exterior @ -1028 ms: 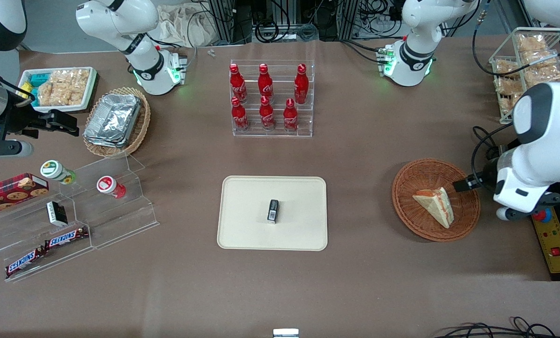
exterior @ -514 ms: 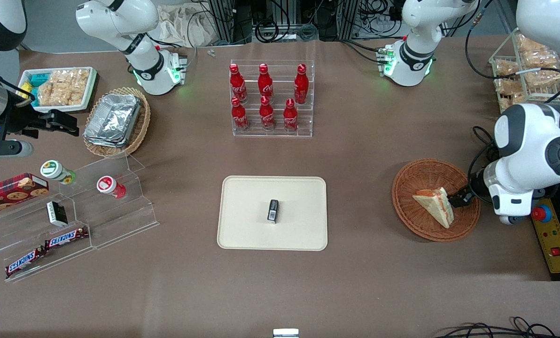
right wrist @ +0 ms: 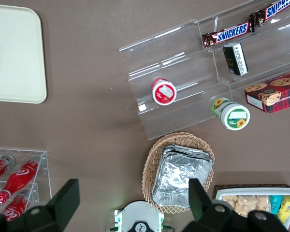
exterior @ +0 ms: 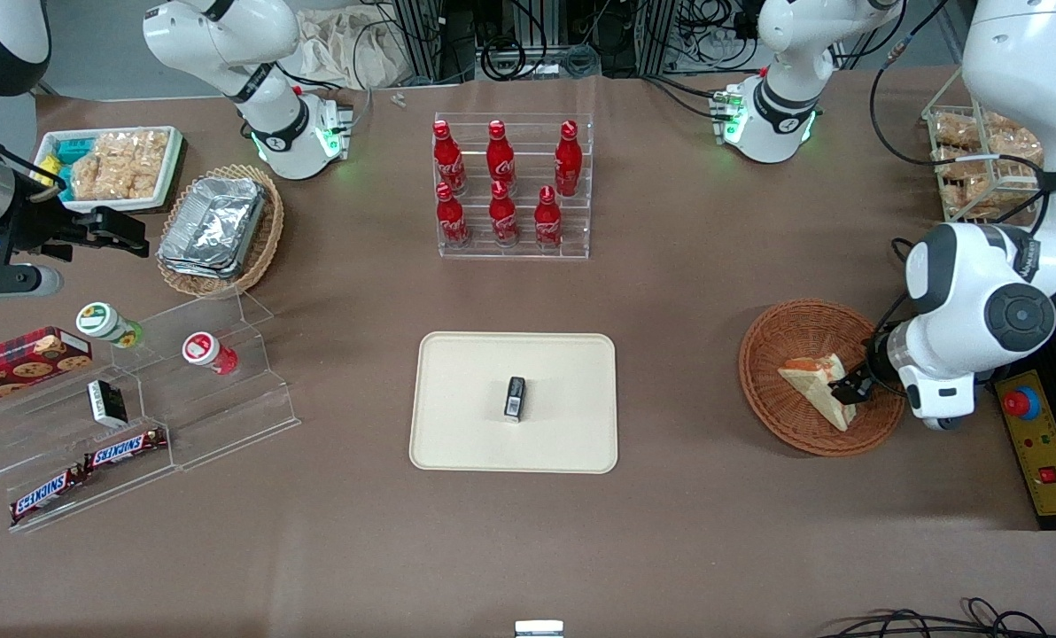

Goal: Place sandwich from basket to tray
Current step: 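Lower the left gripper and grasp the wrapped sandwich wedge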

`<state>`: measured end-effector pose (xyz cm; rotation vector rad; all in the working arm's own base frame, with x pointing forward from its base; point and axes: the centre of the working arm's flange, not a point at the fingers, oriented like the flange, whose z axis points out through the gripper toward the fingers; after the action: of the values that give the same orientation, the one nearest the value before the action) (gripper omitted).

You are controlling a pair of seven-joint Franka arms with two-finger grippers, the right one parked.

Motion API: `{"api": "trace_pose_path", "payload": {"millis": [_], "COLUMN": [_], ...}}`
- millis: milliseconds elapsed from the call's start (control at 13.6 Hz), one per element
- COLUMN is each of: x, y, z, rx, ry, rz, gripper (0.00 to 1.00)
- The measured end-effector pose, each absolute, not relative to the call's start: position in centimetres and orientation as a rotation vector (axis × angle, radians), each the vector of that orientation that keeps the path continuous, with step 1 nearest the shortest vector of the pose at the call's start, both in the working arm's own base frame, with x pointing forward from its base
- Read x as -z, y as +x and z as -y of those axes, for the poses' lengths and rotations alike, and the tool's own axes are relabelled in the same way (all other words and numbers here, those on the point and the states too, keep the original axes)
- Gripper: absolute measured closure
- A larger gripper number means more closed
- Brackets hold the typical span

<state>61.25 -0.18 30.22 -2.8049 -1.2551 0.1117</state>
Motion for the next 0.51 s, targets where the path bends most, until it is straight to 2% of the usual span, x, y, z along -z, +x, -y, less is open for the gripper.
{"api": "trace_pose_path", "payload": {"millis": [514], "x": [-27.8], "y": [60.6], "z": [0.5], "rx": [-0.131], "ry": [-2.801], "rz": [1.236], "gripper": [0.0]}}
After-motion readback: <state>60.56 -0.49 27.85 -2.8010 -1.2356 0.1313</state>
